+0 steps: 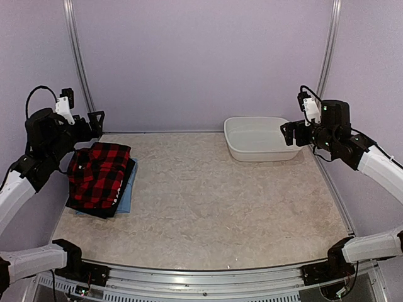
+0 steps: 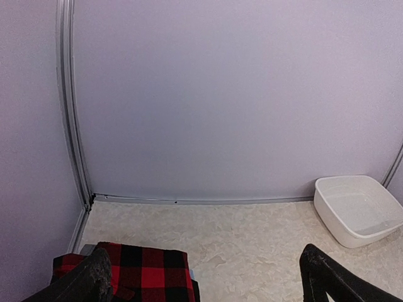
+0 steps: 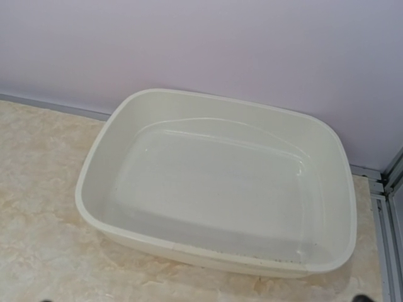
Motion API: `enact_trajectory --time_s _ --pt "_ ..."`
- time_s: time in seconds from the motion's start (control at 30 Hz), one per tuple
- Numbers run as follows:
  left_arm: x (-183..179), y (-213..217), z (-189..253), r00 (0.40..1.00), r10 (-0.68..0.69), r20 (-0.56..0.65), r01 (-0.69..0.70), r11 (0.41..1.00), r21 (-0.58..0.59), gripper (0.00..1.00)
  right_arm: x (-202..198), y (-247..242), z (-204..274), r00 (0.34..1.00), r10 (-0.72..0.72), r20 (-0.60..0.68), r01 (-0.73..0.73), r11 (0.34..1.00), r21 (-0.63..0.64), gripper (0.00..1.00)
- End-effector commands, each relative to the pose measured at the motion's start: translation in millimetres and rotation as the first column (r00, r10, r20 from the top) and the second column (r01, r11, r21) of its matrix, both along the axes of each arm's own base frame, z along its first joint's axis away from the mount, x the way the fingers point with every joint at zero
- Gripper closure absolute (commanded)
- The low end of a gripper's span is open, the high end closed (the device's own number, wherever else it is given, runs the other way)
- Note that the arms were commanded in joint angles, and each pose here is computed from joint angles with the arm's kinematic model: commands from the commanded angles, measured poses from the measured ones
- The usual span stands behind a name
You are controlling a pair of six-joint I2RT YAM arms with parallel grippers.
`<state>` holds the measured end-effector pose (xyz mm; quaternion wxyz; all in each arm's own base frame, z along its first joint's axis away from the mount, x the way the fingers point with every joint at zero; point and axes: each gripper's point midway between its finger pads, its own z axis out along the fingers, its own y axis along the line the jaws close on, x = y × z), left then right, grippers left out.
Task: Fold and stack the long sleeve shirts
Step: Reset both arms
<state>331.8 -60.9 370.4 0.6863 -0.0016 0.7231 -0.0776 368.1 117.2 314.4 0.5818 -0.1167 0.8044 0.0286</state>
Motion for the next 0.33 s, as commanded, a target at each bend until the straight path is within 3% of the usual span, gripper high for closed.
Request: enact_trajectory --time_s 0.0,0.3 --pt "-1.7 1.5 3.0 1.000 0.008 0.022 -0.009 1.000 0.014 0.01 -1.5 -1.6 2.0 1.000 0.000 0.012 0.000 1.000 0.003 0.00" --pt "-0.3 1.3 0.2 1.000 0.008 0.013 -0.008 1.000 0.020 0.01 0.6 -1.9 -1.5 1.000 -0.006 0.007 0.006 1.000 -0.003 0.00"
